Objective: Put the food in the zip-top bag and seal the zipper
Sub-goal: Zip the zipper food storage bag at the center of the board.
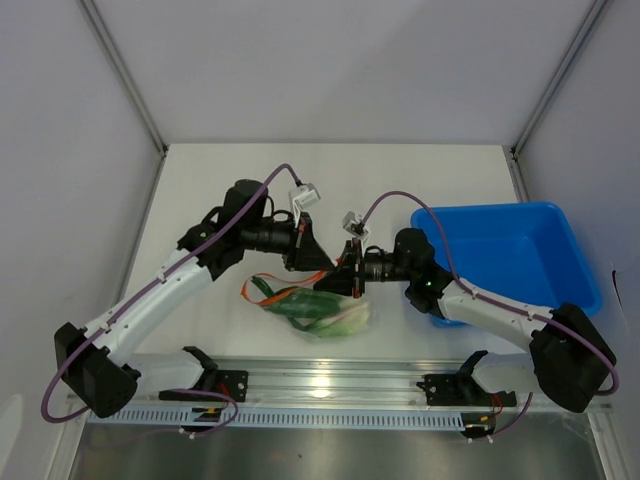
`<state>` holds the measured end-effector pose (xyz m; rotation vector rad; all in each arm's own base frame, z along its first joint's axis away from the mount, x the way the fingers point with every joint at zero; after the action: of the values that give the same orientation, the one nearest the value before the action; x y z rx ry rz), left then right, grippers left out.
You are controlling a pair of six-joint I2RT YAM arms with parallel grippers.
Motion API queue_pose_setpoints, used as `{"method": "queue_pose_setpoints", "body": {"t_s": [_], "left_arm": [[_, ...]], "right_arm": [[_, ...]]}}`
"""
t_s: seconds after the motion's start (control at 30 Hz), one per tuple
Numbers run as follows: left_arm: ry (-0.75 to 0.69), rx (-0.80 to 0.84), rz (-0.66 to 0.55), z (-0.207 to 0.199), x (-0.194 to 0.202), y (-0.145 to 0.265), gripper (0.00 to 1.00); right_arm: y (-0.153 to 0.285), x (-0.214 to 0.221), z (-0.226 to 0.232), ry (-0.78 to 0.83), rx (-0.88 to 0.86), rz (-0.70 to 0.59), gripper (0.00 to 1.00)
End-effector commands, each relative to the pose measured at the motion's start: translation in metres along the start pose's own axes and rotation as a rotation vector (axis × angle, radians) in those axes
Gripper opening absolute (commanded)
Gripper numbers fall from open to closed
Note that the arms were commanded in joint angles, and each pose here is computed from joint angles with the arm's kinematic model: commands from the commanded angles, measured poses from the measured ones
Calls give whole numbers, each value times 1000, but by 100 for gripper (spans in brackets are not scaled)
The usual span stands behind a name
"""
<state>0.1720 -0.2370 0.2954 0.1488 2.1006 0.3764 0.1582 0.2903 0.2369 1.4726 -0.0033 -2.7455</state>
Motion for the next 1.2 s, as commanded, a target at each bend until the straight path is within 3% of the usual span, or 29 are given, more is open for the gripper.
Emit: {"method": "queue_pose_setpoints", "body": {"t_s": [0.0,0.87,1.17], "left_arm": [[-41,-25,-2,-6,2,8,1],[-57,-132,53,8,36,18,0],[-62,-379,16,16,44,44,1]], "right_arm": [[2,-31,18,90,-1,-126,0],[43,-53,20,36,84,-331,0],[58,-55,10,-2,141,-374,0]]}}
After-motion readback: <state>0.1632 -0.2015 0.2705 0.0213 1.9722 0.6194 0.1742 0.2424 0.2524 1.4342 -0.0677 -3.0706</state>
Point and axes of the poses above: each gripper's point midway between its finger pads, its own y axis back along the fingers, its own z axis along the line the jaws close on, x = y × z, the point moved 6 cm from there along y, back along the fingers, and after that the axes turned 5 degrees about -y, right-handed, at the moved point
